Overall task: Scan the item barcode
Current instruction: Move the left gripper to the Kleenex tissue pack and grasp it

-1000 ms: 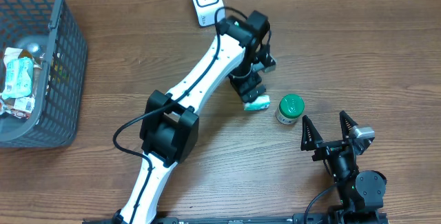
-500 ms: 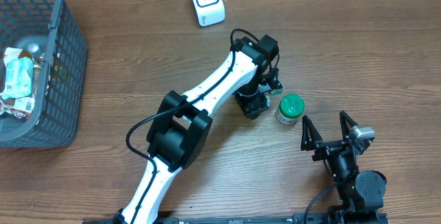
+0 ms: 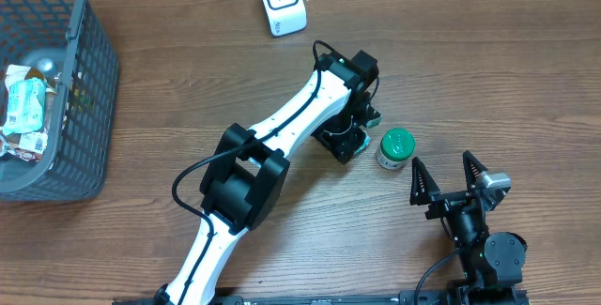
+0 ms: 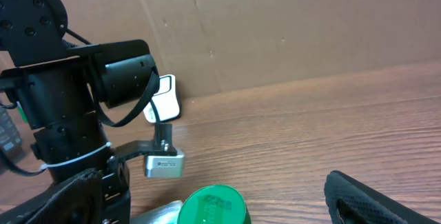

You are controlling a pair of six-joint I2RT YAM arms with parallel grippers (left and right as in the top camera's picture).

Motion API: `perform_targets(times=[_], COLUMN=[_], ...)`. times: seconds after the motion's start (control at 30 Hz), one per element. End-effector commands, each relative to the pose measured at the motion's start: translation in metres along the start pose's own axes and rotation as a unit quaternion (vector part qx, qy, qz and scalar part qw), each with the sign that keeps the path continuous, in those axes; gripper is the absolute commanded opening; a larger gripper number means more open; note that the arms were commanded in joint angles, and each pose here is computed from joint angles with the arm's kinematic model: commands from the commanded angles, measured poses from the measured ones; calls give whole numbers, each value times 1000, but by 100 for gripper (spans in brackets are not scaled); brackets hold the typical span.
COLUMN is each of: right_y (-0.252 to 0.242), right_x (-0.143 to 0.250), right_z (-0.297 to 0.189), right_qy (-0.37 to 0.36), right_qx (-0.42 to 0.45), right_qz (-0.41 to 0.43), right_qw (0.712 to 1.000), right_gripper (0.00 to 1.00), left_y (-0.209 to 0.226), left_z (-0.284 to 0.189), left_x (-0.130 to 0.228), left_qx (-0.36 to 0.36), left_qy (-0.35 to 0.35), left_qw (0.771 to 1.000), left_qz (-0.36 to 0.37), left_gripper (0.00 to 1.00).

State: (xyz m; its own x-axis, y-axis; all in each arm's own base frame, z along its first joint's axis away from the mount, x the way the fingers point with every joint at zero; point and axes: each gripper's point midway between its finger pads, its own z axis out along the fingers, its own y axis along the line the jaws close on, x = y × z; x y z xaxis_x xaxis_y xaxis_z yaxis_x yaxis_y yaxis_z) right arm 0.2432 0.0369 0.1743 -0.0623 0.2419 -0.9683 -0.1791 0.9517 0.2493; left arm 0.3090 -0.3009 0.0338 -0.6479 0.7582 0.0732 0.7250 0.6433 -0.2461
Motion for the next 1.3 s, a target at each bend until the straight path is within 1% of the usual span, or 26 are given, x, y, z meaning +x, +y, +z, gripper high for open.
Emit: perform_targets(times=[0.0, 0.13, 0.17, 0.23, 0.3, 0.37, 0.43, 0.5, 0.53, 0.57, 0.6, 0.67, 0.73, 0.83, 0.9, 1.0, 1.07, 1.17, 1.27], right_y=[-4, -4, -4, -4, -4, -4, -4, -4, -4, -4, -4, -4, -4, -4, -4, -4, -4, -4, -4], right_x=[1, 1, 1, 1, 1, 1, 1, 1, 1, 1, 1, 1, 1, 1, 1, 1, 1, 1, 1], right_z=[0, 0, 0, 0, 0, 0, 0, 0, 0, 0, 0, 0, 0, 0, 0, 0, 0, 0, 0], right_qy=[-3, -3, -3, -3, -3, -3, -3, -3, -3, -3, -3, -3, -3, -3, -3, -3, -3, -3, -3], right_qx=[8, 8, 8, 8, 8, 8, 8, 8, 8, 8, 8, 8, 8, 8, 8, 8, 8, 8, 8], right_qz=[1, 1, 1, 1, 1, 1, 1, 1, 1, 1, 1, 1, 1, 1, 1, 1, 1, 1, 1], right_qw=[1000, 1000, 1000, 1000, 1000, 1000, 1000, 1000, 1000, 1000, 1000, 1000, 1000, 1000, 1000, 1000, 1000, 1000, 1000], right_gripper=[100, 100, 100, 100, 100, 100, 100, 100, 100, 100, 100, 100, 100, 100, 100, 100, 100, 100, 100], left_y=[-24, -29, -29, -23, -12, -3, 0, -1, -1, -1, -1, 2, 7, 17, 24, 36, 41, 47, 52], left_z=[0, 0, 1, 1, 2, 2, 2, 2, 2, 2, 2, 3, 2, 1, -1, -3, -5, -7, -9], left_x=[4, 5, 5, 4, -1, -9, -18, -25, -28, -30, -31, -32, -31, -30, -29, -27, -28, -29, -30], left_qx=[65, 67, 64, 47, 17, -8, -16, -17, -17, -18, -20, -30, -49, -77, -90, -108, -108, -107, -107], left_qy=[7, 13, 14, 13, 1, -17, -36, -49, -55, -58, -61, -63, -63, -64, -65, -68, -72, -78, -82], left_qw=[996, 994, 994, 993, 992, 989, 989, 989, 989, 989, 989, 988, 987, 983, 981, 976, 975, 974, 972], left_qz=[-60, -82, -87, -106, -129, -144, -144, -139, -136, -135, -134, -134, -141, -152, -156, -174, -180, -185, -191], left_gripper=[46, 46, 48, 58, 64, 68, 68, 65, 59, 57, 51, 43, 39, 37, 40, 49, 53, 55, 62])
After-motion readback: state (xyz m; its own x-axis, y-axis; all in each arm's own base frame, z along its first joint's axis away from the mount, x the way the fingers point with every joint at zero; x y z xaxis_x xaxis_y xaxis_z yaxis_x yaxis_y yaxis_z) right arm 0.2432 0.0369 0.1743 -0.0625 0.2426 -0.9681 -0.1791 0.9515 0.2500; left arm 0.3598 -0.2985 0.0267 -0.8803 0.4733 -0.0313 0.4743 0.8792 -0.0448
